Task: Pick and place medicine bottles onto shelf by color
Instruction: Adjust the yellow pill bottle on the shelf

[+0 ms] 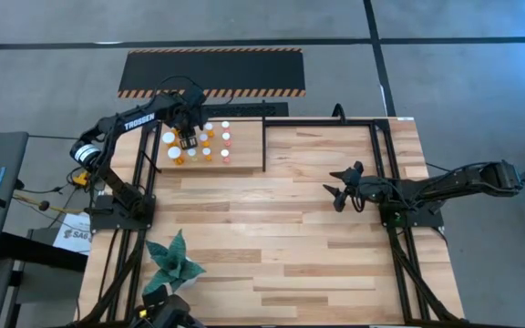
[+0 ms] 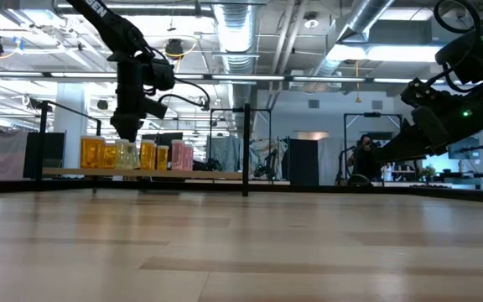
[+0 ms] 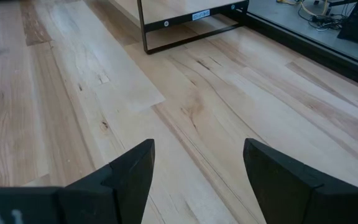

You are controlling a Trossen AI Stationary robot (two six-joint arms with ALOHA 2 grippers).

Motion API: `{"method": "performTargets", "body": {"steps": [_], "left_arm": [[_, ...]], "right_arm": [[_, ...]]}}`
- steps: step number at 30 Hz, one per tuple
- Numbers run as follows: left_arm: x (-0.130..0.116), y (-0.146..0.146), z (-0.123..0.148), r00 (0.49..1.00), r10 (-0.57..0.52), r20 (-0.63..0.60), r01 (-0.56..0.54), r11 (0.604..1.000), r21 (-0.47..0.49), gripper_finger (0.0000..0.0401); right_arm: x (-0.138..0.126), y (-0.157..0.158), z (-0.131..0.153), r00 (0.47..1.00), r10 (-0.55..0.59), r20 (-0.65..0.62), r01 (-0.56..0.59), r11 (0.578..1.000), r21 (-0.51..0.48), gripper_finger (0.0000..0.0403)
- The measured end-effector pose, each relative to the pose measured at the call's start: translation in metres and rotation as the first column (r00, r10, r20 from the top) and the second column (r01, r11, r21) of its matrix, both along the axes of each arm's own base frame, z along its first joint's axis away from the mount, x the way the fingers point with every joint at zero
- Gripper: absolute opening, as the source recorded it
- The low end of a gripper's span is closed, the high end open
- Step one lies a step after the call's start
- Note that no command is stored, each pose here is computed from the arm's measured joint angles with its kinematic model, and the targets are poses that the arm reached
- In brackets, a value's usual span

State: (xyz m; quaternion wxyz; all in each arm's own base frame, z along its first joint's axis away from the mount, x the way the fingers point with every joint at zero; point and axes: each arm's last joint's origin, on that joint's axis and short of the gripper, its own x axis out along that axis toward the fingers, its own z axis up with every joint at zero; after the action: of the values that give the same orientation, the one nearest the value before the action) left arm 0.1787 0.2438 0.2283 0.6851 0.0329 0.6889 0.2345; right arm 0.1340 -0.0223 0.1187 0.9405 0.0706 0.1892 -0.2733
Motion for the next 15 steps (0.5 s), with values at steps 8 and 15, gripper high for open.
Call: {"method": "performTargets", "body": {"steps": [8,15], "left_arm": [[-0.0007,-0.0002,-0.0008,1.000,-0.003,0.000,0.003,1.000,-0.005,0.0118],[-0.0006,-0.0004,-0.0010,1.000,-0.007,0.001,0.007,1.000,-0.008,0.0118]], "right_arm": [[0.0000,0.0000,0.0000,1.000,0.000,0.000,0.000,1.000,0.000,0.0270],[0.0000,0.0000,0.0000,1.000,0.000,0.000,0.000,1.000,0.000,0.0270]]}}
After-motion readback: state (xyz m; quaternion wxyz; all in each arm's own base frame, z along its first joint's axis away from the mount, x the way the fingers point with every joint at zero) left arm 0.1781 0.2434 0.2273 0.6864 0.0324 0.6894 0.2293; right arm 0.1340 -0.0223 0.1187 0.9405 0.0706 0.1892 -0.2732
